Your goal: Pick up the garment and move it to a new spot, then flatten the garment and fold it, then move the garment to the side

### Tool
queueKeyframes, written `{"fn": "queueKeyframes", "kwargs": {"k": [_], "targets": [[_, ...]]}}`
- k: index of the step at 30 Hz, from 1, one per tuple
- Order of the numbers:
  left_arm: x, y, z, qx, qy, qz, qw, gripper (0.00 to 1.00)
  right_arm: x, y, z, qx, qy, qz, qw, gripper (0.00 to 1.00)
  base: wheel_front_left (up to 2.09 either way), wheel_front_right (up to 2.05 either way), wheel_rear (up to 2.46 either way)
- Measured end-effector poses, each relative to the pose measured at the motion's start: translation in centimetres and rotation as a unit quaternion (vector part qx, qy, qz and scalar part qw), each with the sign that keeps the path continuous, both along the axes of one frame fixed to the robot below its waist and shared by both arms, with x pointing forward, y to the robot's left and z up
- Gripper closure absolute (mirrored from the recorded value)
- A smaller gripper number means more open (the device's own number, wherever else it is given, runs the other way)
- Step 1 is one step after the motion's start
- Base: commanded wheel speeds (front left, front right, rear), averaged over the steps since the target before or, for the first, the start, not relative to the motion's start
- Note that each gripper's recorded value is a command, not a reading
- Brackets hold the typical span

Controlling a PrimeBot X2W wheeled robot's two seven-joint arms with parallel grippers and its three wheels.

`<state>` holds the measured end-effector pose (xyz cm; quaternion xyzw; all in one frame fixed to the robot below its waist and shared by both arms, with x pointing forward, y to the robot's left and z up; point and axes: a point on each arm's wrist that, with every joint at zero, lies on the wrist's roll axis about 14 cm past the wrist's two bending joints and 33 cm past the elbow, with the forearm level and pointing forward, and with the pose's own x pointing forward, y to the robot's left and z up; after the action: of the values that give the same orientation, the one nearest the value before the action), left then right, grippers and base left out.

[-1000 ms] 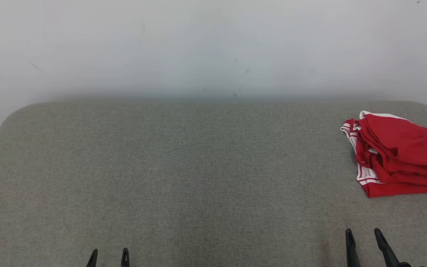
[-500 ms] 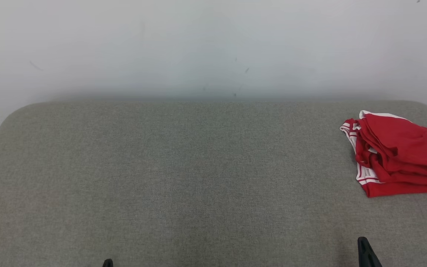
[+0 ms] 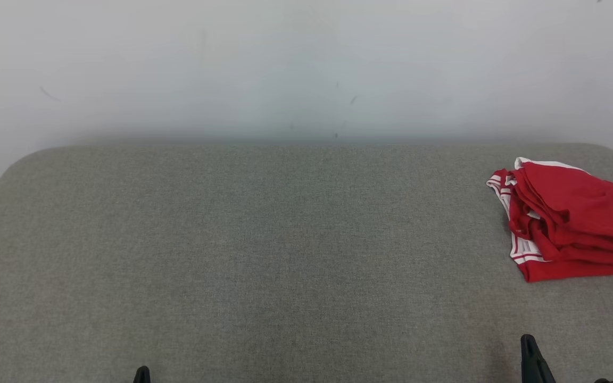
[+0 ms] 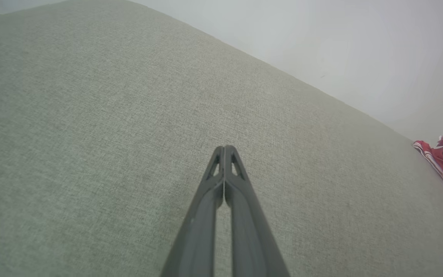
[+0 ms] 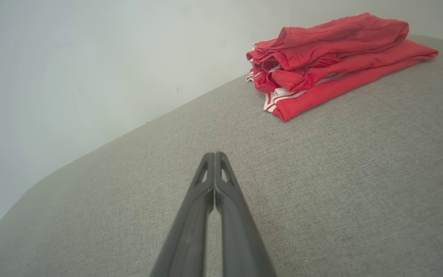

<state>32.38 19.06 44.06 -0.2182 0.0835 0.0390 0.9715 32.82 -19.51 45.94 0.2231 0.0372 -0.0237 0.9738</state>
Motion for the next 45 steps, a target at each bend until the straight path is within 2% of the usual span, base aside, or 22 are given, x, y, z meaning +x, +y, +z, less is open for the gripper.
{"fn": "queueKeyframes", "kwargs": {"k": [18,30,45], "targets": [[1.3,0.6,0.7,-0.135,-0.001,0.029,0.990,1.00,1.0,-0.4,1.1,0.135,-0.013,-0.024,0.990,1.00,0.00,0.00,0.00],[2.2,0.6,1.5,-0.216,-0.010,0.036,0.976,1.00,1.4,-0.6,1.5,0.213,-0.017,-0.034,0.976,1.00,0.00,0.00,0.00],[3.0,0.7,2.5,-0.293,-0.021,0.037,0.955,1.00,1.7,-0.8,1.8,0.290,-0.022,-0.041,0.956,1.00,0.00,0.00,0.00]]}}
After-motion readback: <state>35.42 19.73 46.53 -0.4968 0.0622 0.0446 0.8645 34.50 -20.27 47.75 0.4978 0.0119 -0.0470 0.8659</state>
